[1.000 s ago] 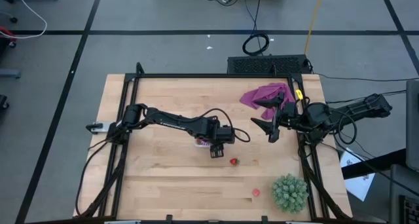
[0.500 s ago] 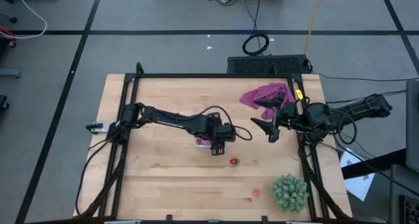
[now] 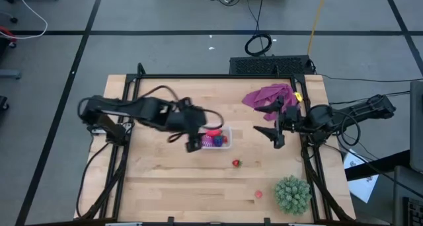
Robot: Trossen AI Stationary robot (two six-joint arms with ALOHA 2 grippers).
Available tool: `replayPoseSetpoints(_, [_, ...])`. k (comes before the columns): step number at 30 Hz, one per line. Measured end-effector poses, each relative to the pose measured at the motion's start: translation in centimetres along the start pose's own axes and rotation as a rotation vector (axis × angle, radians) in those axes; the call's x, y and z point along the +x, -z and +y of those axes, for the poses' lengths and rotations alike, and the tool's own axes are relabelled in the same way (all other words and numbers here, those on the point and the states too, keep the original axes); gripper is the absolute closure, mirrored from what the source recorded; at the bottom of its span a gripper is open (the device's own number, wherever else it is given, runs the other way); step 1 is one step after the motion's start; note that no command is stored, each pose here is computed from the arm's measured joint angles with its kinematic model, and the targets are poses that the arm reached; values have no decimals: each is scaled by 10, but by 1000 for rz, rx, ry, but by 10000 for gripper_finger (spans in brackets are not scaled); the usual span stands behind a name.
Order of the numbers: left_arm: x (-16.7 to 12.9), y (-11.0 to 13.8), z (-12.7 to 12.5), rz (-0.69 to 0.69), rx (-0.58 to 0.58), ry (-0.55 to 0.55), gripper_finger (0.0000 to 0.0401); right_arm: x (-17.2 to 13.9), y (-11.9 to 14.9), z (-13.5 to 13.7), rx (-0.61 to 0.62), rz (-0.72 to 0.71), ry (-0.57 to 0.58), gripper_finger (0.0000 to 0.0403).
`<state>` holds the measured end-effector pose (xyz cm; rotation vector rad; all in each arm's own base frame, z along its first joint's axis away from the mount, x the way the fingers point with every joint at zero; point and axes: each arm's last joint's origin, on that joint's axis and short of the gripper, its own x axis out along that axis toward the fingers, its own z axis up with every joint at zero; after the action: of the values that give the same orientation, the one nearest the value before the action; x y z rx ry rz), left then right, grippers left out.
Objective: Pick and placing Produce into tupperware
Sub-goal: Put the red strawberry fruit into the transparent container
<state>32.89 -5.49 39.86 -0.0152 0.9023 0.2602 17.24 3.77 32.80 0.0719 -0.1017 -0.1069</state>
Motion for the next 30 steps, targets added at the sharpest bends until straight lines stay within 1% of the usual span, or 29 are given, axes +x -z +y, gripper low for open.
replayPoseSetpoints(2, [-18,11,-5,16,-14,-19,106,2,2,2,-8,14,-41,86])
replayPoseSetpoints(6, [-43,33,-13,67,-34,-112,114,7,9,6,-28,57,-91,86])
replayPoseSetpoints(11, [-59,53,-22,100,-26,-216,115,16,21,16,-84,111,-137,86])
replayPoseSetpoints(14, [-63,58,-28,88,-18,-210,115,20,26,24,-121,116,-168,86])
replayPoseSetpoints(16, [-64,63,-30,90,3,-204,118,21,26,30,-145,88,-191,86])
replayPoseSetpoints(20, [-66,74,-26,94,-1,-215,124,23,23,42,-213,55,-235,86])
replayPoseSetpoints(21, [-67,77,-23,96,-13,-219,125,23,21,44,-229,50,-236,86])
replayPoseSetpoints(24, [-69,89,-15,102,-54,-230,125,28,9,51,-274,43,-185,86])
replayPoseSetpoints(30, [-71,113,0,110,-141,-252,126,46,-20,64,-403,182,-86,86])
